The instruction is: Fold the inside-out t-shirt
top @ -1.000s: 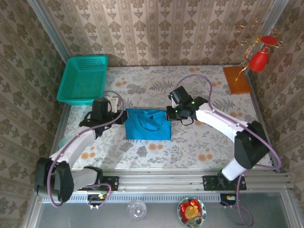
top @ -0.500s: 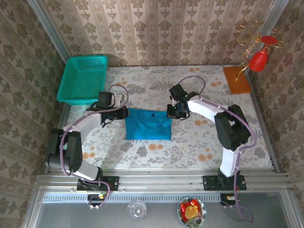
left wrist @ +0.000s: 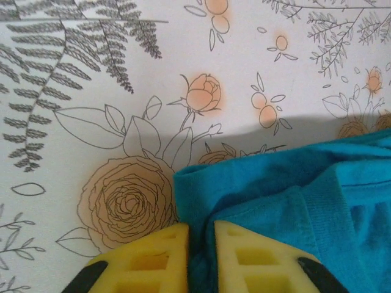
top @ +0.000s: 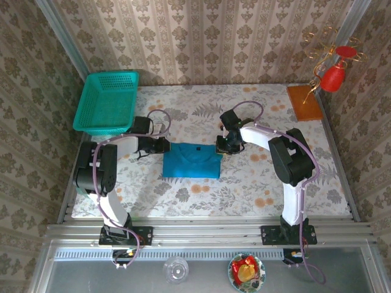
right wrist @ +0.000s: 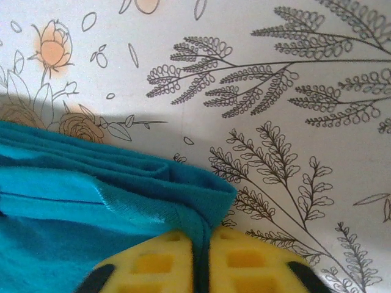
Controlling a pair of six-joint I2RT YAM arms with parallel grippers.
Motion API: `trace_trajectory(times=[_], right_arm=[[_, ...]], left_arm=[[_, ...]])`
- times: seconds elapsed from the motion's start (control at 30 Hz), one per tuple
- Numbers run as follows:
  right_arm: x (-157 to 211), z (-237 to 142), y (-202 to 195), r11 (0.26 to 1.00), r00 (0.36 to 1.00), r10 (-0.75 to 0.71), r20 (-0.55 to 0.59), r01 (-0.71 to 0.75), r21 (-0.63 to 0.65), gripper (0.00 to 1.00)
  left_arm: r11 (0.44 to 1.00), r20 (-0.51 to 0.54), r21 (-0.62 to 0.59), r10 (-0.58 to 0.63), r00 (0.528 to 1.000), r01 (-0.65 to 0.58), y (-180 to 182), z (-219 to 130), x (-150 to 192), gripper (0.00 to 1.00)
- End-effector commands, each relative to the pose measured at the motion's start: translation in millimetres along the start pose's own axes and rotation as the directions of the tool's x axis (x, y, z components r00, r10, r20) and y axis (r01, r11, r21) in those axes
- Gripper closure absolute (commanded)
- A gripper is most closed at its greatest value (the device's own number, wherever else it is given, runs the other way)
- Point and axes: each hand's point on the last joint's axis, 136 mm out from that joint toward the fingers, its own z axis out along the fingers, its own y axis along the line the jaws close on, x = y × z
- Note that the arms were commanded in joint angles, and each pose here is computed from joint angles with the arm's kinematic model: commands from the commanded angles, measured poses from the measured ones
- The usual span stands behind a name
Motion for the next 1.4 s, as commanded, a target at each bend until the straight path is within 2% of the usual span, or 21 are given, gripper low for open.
trace_trajectory(times=[0.0,0.1,0.23,0.33,0.47,0.53,0.6,0.73,0.8,0.87,0.93,1.07,1.2,1.37], right_arm=[[-4,-34,6,1.000,0.999,0.002,0.036,-0.002,0.001,0.77],[0,-59,10,1.000,0.998,-0.001,0.061,0.001,0.000,0.73],[20,-74,29,0.998,0.999,-0.002,0.033,0.005,-0.065,0.71],[42,-72,52,0.990,1.000,-0.011,-0.026,0.007,-0.144,0.70],[70,-54,93,0.950,0.991,-0.039,-0.126,-0.002,-0.311,0.70],[79,-41,98,0.943,0.986,-0.043,-0.159,-0.012,-0.333,0.70],[85,-23,90,0.950,0.982,-0.027,-0.187,-0.033,-0.310,0.70],[95,21,32,0.990,0.968,0.078,-0.237,-0.104,-0.098,0.71],[99,28,11,0.994,0.965,0.108,-0.237,-0.113,-0.010,0.71],[98,24,8,0.994,0.967,0.104,-0.234,-0.107,0.001,0.71],[92,13,21,0.994,0.972,0.079,-0.220,-0.093,-0.055,0.71],[76,-17,47,0.986,0.985,0.036,-0.169,-0.062,-0.154,0.71],[62,-37,58,0.979,0.991,0.032,-0.128,-0.057,-0.195,0.70],[57,-48,17,0.998,0.994,0.064,-0.085,-0.063,0.010,0.70]], left_arm=[[0.999,0.098,-0.014,0.035,0.995,-0.034,-12,-31,-28,0.72],[0.998,0.152,-0.038,0.053,0.987,-0.048,-23,-62,-34,0.66],[0.999,0.141,-0.011,0.050,0.989,-0.049,-43,-79,-18,0.68],[0.999,0.068,0.011,0.036,0.997,-0.037,-55,-72,7,0.76],[0.999,-0.023,0.050,0.018,1.000,-0.017,-65,-50,39,0.85],[0.998,-0.052,0.065,0.002,0.999,0.001,-64,-37,49,0.88],[0.998,-0.091,0.058,-0.018,0.996,0.023,-57,-24,59,0.89],[0.994,-0.214,-0.082,-0.089,0.973,0.073,-20,1,89,0.92],[0.988,-0.263,-0.138,-0.104,0.959,0.069,-5,8,101,0.93],[0.986,-0.284,-0.155,-0.104,0.953,0.061,0,11,106,0.94],[0.990,-0.269,-0.132,-0.084,0.960,0.049,-6,8,99,0.94],[0.998,-0.181,-0.063,-0.030,0.983,0.019,-31,-12,69,0.91],[1.000,-0.122,-0.012,-0.009,0.993,0.007,-54,-34,48,0.88],[1.000,-0.166,-0.025,-0.010,0.986,0.006,-57,-42,59,0.89]])
